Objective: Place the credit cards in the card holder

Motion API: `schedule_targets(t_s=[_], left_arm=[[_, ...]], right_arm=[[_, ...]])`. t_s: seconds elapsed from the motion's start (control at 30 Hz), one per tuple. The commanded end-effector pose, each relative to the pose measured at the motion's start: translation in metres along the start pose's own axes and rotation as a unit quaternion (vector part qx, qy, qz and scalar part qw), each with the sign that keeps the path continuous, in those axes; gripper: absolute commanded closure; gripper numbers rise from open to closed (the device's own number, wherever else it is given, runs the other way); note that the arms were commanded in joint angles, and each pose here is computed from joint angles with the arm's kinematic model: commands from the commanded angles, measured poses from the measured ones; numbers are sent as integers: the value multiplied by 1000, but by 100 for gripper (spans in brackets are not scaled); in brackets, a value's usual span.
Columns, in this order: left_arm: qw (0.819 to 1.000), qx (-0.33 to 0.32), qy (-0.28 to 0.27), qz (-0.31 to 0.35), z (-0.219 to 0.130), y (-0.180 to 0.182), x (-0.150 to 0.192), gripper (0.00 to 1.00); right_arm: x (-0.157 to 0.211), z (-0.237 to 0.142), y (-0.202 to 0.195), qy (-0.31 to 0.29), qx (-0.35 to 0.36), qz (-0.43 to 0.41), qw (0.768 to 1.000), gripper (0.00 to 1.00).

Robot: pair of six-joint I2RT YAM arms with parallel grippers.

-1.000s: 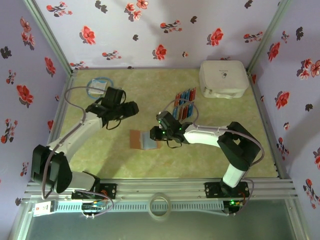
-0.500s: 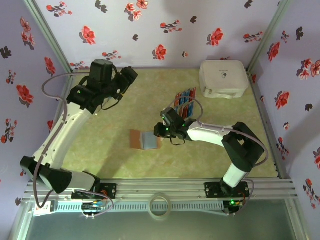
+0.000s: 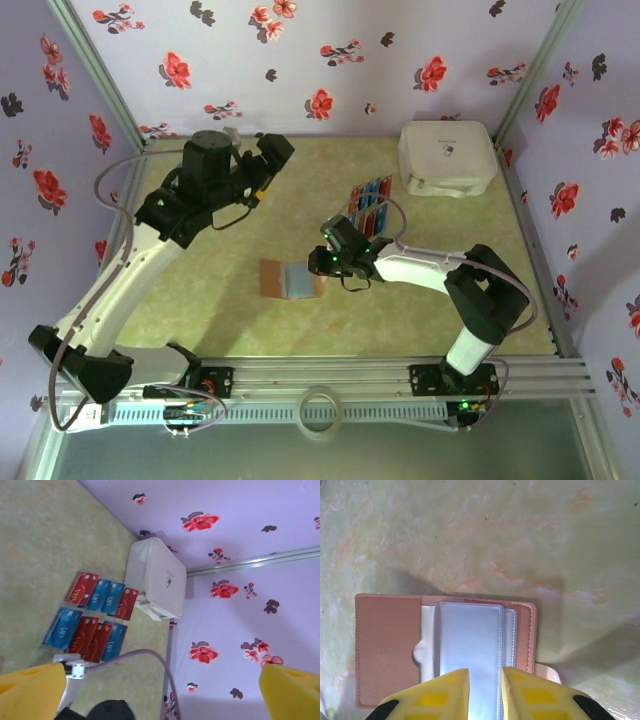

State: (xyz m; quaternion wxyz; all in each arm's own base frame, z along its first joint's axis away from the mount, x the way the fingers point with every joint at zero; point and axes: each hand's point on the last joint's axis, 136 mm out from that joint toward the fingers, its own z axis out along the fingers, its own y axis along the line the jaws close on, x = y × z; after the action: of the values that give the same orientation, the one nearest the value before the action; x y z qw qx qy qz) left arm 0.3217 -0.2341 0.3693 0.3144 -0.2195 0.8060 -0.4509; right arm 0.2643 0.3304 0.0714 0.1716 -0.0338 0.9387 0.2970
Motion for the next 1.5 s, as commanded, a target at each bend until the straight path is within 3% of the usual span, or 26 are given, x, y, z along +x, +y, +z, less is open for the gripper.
schedule_targets(t_s=[0.0,0.17,0.37,0.5,0.67,0.87,1.03,1.17,1.27,1.47], left_arm=[[1000,-8,2,9,13,38,4,0],[999,-13,-4,35,12,82,17,0],[990,-123,3,74,12,165,23,1],[973,-194,33,121,14,214,35,11],[955,-245,75,147,18,255,52,35],[946,-257,89,176,17,264,63,65],[947,-236,100,195,24,250,74,75],[941,-242,116,206,34,257,86,91],[936,-249,130,214,43,268,95,98],[924,-262,156,231,57,286,110,98]], right_arm=[[-3,-13,6,-14,-16,4,1000,77],[0,-14,8,-17,-29,4,999,76],[4,-9,17,-11,-41,-6,999,76],[7,-4,20,-6,-40,-16,999,76],[8,4,22,4,-34,-30,999,76],[10,14,22,14,-19,-46,999,76],[9,19,18,13,-6,-53,999,76],[7,22,15,13,3,-56,998,76],[7,26,16,16,7,-61,998,76],[3,33,15,18,14,-66,998,76]])
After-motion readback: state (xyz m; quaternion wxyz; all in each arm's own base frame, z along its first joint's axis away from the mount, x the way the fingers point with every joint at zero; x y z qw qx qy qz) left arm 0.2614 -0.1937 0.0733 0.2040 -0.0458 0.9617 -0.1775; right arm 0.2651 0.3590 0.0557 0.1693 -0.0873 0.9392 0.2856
